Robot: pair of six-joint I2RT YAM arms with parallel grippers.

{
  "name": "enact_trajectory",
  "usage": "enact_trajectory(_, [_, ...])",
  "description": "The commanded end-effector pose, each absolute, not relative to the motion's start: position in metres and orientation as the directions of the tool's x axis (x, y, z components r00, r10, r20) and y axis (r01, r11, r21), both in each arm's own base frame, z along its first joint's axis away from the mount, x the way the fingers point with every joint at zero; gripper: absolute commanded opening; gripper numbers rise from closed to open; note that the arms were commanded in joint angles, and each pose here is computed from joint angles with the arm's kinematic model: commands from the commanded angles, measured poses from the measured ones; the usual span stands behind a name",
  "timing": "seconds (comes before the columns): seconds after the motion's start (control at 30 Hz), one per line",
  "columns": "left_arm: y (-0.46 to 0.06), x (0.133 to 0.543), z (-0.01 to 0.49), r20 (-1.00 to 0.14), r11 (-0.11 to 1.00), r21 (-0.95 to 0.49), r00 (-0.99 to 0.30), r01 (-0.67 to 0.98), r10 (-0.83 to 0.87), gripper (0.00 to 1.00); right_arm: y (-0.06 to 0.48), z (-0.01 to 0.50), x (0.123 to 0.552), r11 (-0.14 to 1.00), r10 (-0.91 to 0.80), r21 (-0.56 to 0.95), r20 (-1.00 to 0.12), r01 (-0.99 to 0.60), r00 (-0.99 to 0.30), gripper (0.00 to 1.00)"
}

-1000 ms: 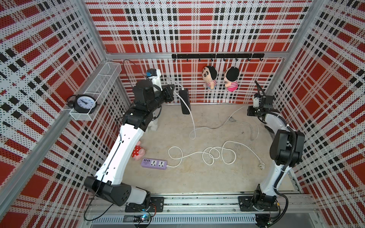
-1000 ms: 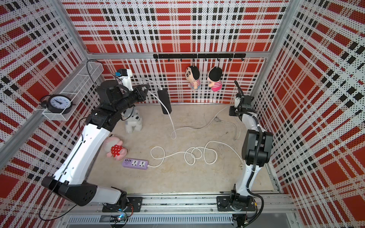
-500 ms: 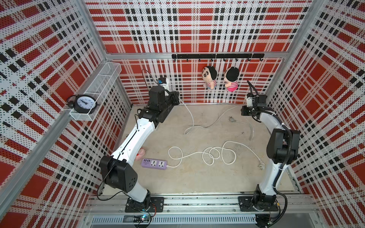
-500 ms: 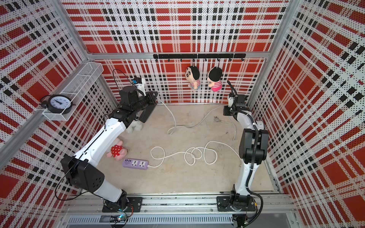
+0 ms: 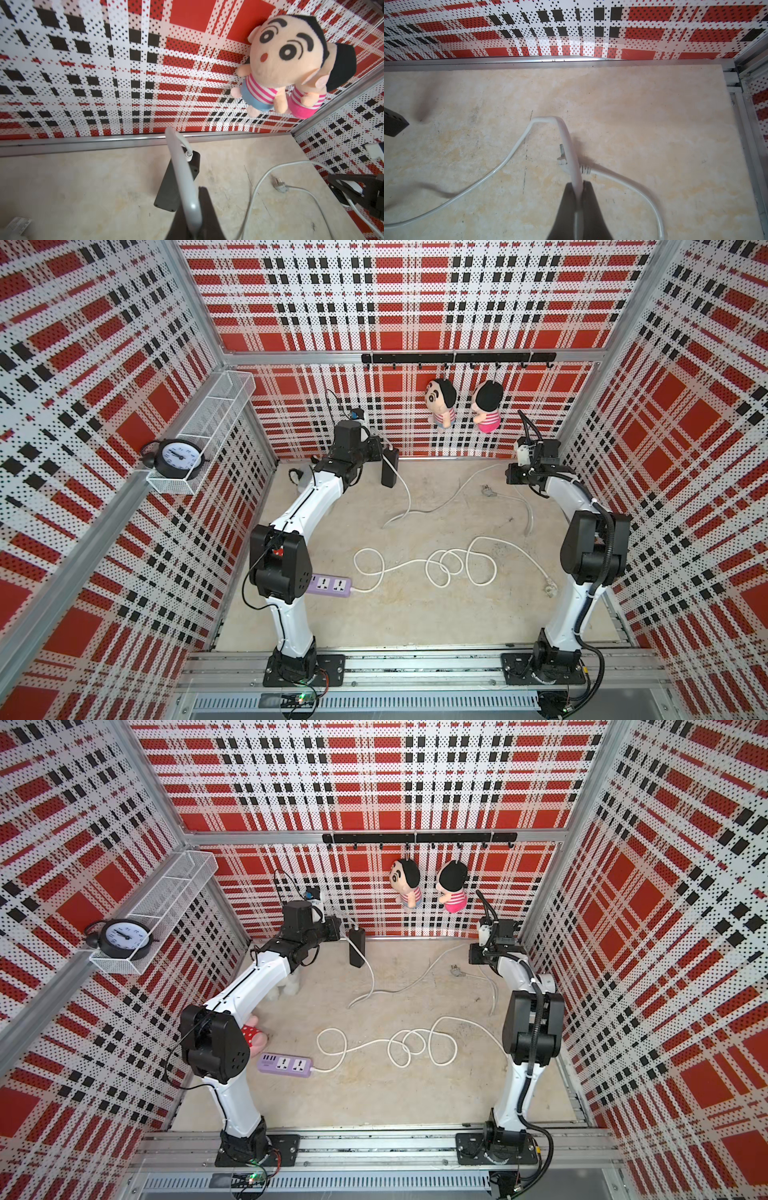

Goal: Unwrap the cord wrapped around the power strip
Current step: Unwrap the power cord at the center of the board, then place the power cord at the center of the board.

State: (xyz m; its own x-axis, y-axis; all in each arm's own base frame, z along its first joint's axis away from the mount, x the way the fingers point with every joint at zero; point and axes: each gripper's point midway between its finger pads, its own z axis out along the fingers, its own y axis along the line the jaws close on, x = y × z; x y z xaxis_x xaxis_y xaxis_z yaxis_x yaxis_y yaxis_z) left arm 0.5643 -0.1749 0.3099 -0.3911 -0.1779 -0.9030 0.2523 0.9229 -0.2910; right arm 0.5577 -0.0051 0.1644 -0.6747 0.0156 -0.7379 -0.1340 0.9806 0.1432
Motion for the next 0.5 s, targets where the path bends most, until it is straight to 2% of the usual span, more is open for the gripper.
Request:
enact_trajectory(0.0, [-0.168, 0.58, 0.345, -0.958, 0.932, -0.214, -0.249, 0.291, -0.142, 0.0, 0.002, 0.163, 0.56, 0.976, -0.008, 0.141, -0.737, -0.165, -0.676, 0.0])
enact_trajectory(0.2, [-0.177, 0.566, 0.298, -0.947, 0.919, -0.213, -0.3, 0.331, -0.111, 0.0, 0.002, 0.162, 0.557, 0.977, -0.012, 0.137, -0.734, -0.165, -0.679, 0.0])
enact_trajectory(0.47, [-0.162, 0.49, 0.241, -0.912, 0.911, -0.275, -0.384, 0.307, -0.146, 0.0, 0.001, 0.163, 0.555, 0.978, -0.029, 0.12, -0.733, -0.171, -0.679, 0.0])
